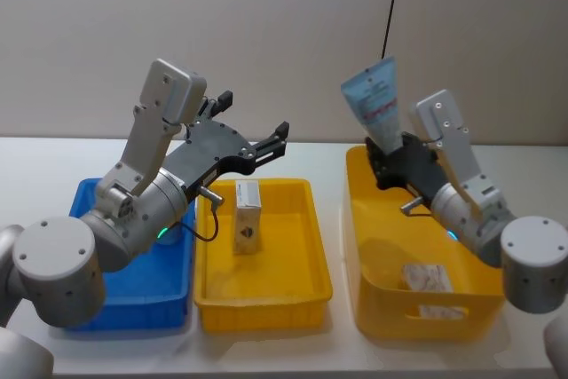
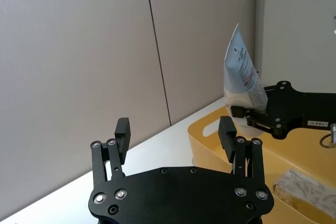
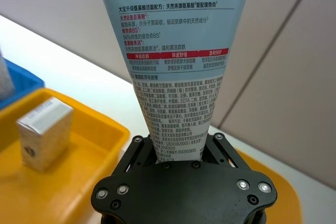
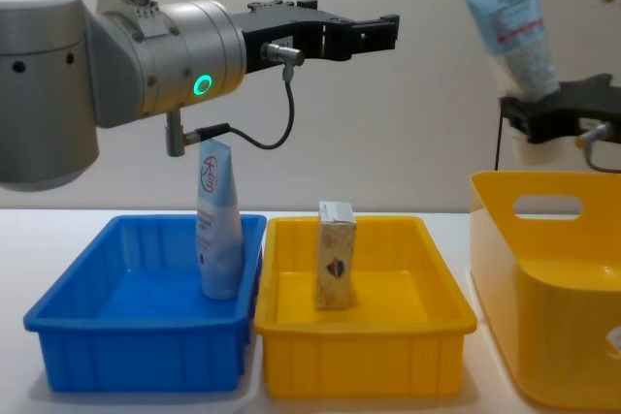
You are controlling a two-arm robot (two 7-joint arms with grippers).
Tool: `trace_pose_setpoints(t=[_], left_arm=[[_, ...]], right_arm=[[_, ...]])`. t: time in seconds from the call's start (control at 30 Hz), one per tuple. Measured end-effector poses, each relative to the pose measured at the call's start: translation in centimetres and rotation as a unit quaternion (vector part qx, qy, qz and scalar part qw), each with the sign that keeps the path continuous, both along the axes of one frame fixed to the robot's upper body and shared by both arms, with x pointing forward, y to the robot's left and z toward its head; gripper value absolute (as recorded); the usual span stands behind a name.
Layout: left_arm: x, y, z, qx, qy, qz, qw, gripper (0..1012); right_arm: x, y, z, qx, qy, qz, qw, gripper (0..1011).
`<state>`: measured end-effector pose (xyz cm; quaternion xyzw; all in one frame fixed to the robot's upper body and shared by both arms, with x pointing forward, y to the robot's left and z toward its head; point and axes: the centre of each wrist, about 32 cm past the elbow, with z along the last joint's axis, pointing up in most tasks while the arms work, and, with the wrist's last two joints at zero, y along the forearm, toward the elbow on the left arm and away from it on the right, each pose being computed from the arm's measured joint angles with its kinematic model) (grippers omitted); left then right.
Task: Bimanual collaborative sorting of washing and personal care products
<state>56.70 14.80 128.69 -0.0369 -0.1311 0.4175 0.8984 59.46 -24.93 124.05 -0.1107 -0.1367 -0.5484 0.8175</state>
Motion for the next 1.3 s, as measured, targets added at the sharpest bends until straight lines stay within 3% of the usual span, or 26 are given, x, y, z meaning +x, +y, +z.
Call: trace_pose_setpoints(t=[0.47, 0.73, 1.13, 1.3], left_arm=[[0.0, 0.0, 0.01, 0.0, 0.0, 0.0, 1.0, 1001], [0.0, 0.0, 0.0, 0.0, 0.0, 0.0, 1.0, 1001], [0.0, 0.0, 0.01, 0.0, 0.0, 0.0, 1.0, 1001], [0.0, 0.0, 0.0, 0.0, 0.0, 0.0, 1.0, 1001]], right_arm=[[0.1, -2.9, 1.4, -0.024, 0.083, -0.037, 0.9956, 229], [0.8, -3.9, 2.3, -0.051, 0.142, -0.044, 0.9876, 227], [2.5, -5.1, 3.7, -0.1, 0.233, -0.049, 0.9661, 227], [3.5, -5.5, 4.4, -0.124, 0.273, -0.05, 0.9525, 227]])
